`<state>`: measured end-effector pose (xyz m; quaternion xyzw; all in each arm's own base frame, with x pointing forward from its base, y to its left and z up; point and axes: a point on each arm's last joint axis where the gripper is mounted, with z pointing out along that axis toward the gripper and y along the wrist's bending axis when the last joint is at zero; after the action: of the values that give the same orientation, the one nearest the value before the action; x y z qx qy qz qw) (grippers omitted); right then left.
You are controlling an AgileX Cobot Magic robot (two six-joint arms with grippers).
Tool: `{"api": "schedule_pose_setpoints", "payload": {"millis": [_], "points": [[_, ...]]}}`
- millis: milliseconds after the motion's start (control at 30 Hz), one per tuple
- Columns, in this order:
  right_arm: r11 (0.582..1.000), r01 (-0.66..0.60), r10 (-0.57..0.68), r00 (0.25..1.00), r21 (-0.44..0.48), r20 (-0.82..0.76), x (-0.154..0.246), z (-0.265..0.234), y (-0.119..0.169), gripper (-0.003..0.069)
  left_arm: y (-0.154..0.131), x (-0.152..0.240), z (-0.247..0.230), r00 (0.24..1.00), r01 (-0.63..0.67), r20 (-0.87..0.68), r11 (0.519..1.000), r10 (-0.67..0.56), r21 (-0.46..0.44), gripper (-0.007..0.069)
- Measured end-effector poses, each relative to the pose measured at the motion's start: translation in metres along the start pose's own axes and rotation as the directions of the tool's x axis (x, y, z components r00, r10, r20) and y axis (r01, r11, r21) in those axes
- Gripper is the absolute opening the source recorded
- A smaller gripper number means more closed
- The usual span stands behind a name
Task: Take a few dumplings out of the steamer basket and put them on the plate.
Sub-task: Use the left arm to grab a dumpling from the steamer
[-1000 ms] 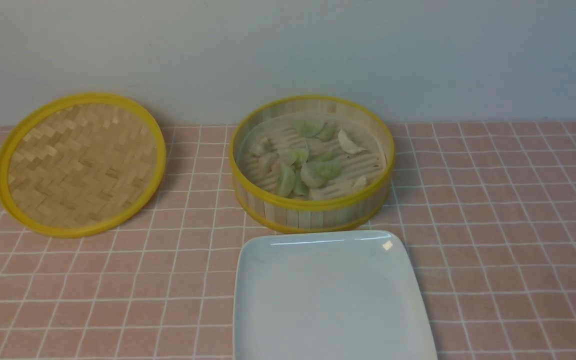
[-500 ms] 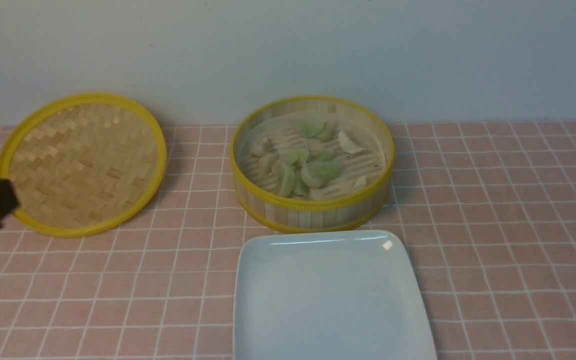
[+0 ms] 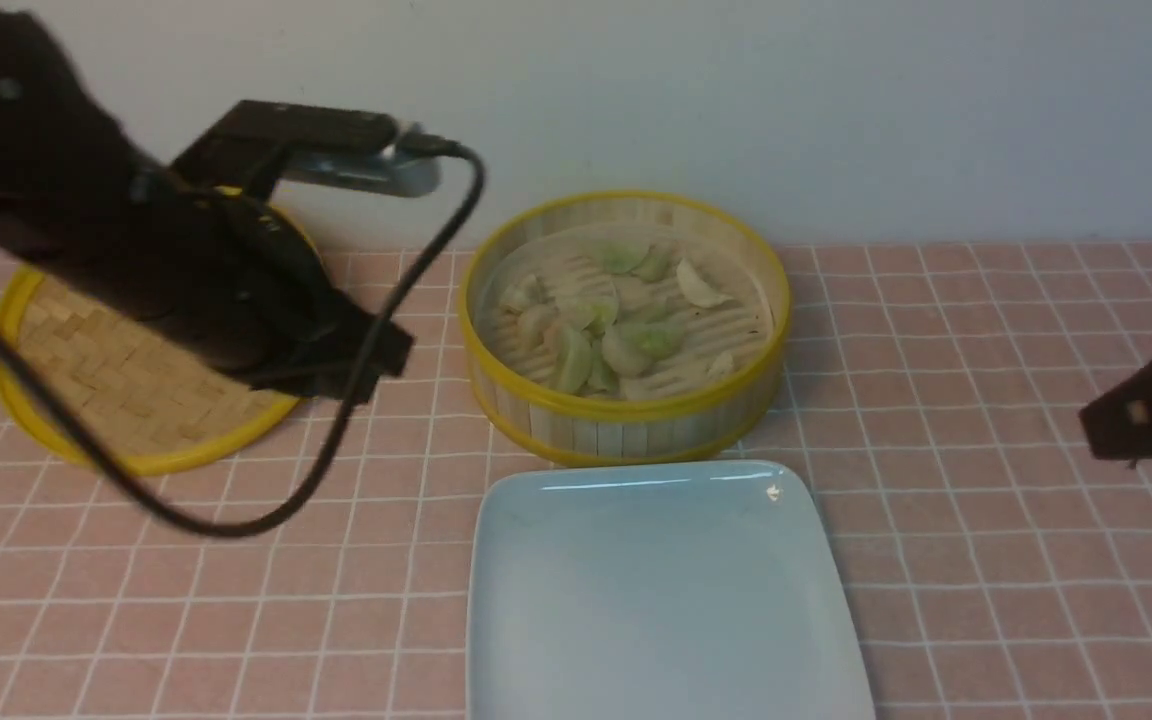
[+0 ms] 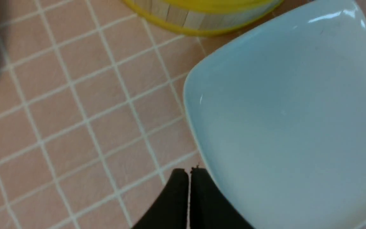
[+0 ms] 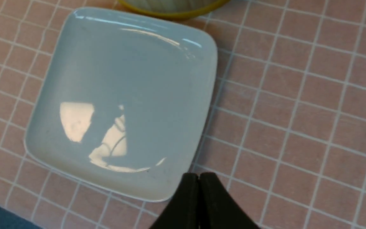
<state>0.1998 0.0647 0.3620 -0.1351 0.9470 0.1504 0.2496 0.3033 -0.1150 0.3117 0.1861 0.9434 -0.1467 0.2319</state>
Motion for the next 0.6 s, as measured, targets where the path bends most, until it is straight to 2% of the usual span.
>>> {"api": "schedule_pose_setpoints", "payload": {"millis": [200,367,533,600], "points": [[1.000,-0.014,0.014,1.000,-0.024,-0.006,-0.007,0.013,-0.001,-0.0015,-0.006,-0.054,0.065,0.993,-0.118,-0.016,0.993,0.119,0.018,-0.0006],[1.000,-0.014,0.014,1.000,-0.026,0.002,-0.008,0.013,-0.001,-0.0015,0.000,-0.080,0.118,0.985,-0.165,-0.037,0.986,0.166,0.023,0.0026],[1.000,-0.014,0.014,1.000,-0.025,0.006,-0.008,0.013,-0.001,-0.0015,0.006,-0.092,0.155,0.985,-0.167,-0.045,0.986,0.168,0.026,0.0165],[1.000,-0.014,0.014,1.000,-0.025,0.011,-0.009,0.013,-0.001,-0.0015,0.008,-0.096,0.166,0.985,-0.168,-0.028,0.986,0.169,0.021,0.0267]]}}
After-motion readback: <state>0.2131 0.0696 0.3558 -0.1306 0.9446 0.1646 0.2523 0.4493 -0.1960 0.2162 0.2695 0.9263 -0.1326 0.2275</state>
